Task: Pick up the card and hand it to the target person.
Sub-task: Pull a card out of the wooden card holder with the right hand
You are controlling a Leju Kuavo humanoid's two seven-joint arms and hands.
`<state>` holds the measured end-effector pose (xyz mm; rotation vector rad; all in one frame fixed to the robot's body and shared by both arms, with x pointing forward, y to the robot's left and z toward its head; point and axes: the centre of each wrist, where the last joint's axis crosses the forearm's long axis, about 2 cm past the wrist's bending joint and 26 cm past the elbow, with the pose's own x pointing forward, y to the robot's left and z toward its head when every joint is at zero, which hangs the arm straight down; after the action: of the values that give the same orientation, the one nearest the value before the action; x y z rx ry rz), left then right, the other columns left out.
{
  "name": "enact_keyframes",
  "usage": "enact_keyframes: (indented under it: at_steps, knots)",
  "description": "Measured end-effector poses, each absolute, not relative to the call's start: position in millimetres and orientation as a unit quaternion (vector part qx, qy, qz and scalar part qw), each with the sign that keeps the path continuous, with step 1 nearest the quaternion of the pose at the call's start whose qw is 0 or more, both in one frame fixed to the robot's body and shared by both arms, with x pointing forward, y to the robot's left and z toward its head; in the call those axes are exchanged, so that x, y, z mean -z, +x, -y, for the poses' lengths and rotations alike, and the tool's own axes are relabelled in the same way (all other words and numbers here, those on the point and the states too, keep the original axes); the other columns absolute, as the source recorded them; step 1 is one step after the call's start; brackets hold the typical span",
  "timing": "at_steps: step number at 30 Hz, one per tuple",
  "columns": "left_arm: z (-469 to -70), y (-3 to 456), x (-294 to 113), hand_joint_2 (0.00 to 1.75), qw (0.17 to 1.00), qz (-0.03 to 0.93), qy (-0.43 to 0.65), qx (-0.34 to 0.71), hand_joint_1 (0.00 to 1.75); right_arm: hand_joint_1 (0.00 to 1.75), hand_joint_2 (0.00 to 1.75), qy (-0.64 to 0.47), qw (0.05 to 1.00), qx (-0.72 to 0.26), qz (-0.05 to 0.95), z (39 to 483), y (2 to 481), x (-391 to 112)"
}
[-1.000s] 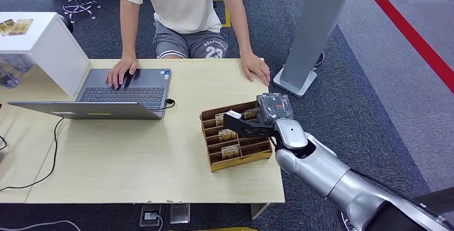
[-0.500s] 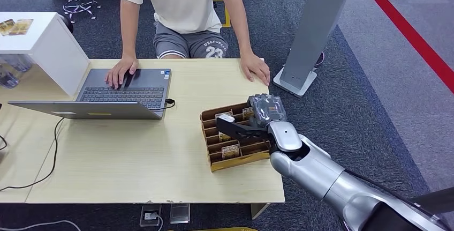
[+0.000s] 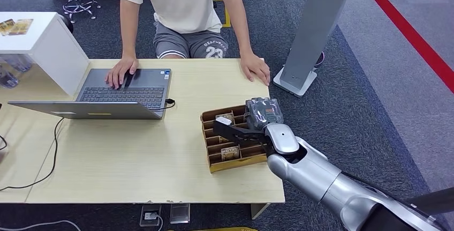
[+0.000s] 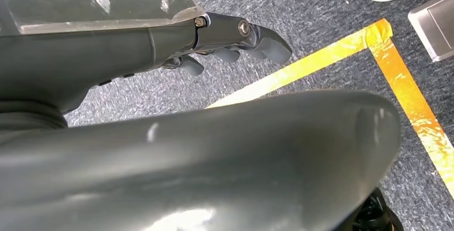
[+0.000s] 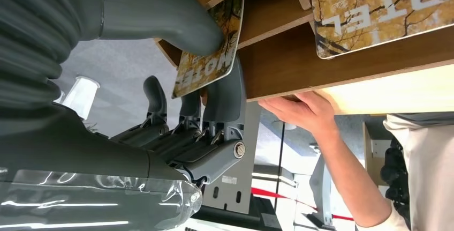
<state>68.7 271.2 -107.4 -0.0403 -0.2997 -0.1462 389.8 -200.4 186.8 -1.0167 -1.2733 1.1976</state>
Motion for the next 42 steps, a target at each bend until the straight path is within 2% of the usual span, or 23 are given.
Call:
enact_keyframes:
  at_steps: [33, 42]
  knots:
    - [-270.8, 66.7, 107.7, 0.0, 0.985, 0.157, -0.032, 0.07, 0.0, 1.33, 1.75, -0.413, 0.528, -0.504, 0.545, 194.4, 389.2, -188.5]
    - [-271.2, 63.6, 108.2, 0.0, 0.987, 0.147, -0.028, 0.065, 0.0, 1.33, 1.75, -0.396, 0.545, -0.491, 0.552, 190.7, 388.4, -207.8]
